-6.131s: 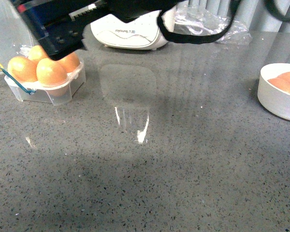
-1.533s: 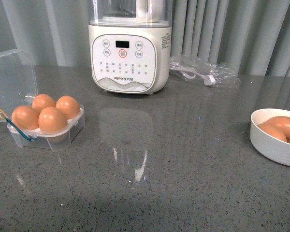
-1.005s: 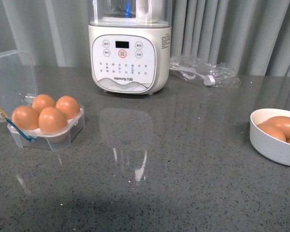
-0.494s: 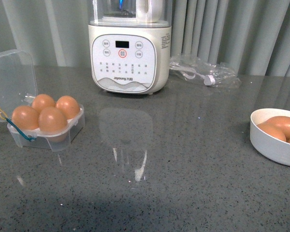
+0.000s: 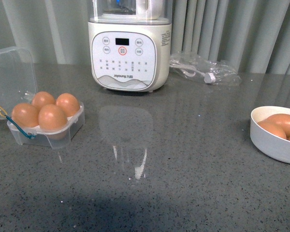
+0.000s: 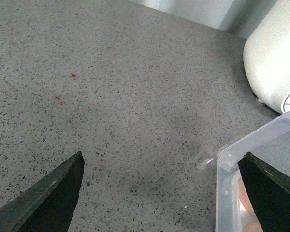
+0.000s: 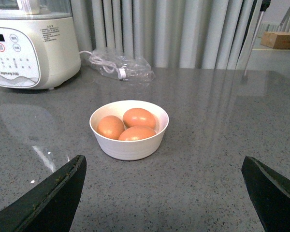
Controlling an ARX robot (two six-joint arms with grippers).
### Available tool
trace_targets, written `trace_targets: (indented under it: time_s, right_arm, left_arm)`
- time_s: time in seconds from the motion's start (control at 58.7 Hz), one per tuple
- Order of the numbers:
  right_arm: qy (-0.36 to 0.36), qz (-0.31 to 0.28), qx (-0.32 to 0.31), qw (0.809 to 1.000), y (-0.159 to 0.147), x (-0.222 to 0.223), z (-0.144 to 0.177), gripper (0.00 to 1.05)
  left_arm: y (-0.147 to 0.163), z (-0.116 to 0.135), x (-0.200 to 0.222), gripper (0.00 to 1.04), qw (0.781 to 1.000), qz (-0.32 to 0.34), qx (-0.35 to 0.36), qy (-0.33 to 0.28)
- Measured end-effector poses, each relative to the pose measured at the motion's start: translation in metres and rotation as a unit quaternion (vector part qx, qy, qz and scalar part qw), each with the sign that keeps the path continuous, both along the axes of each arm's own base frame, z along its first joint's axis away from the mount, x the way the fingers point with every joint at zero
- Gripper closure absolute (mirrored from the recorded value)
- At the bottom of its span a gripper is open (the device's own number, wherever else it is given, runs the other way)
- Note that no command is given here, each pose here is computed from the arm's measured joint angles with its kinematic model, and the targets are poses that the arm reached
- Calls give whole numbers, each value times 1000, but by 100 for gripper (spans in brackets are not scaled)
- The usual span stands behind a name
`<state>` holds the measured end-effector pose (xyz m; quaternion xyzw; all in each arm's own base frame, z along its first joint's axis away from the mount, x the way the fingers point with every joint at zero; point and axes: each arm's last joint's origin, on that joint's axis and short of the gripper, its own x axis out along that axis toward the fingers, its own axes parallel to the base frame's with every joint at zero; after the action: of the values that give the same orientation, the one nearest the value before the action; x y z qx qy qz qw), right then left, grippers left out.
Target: Put egg into box
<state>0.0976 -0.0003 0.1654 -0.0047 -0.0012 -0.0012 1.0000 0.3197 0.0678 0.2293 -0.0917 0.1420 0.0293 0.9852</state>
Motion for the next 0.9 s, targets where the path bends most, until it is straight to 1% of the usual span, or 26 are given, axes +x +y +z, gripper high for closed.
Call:
trace_targets:
  time_s: [0.102,0.341,0.511,0.545,0.681,0.783,0.903]
  right_arm:
    - [0,0,0,1000,0,0,0,7]
    - [0,0,0,1000,0,0,0,7]
    - [0,0,0,1000,0,0,0,7]
    - [0,0,0,1000,0,0,0,7]
    - [0,0,0,1000,0,0,0,7]
    - [0,0,0,1000,0,0,0,7]
    - [0,0,0,1000,0,0,0,7]
  left_arm:
    - [-6,1,1,7,1000,-7,-6,-3]
    - [-35,-2,5,7,999,-41,-10,-6]
    - [-68,-11,2,7,996,-94,-6,6]
    - [-78,-14,0,7,994,-111,-1,13]
    - [-100,-23,-5,7,989,-145,24,27]
    - [-106,-25,-7,7,987,-156,39,28]
    - [-105,-25,-7,7,986,-157,47,28]
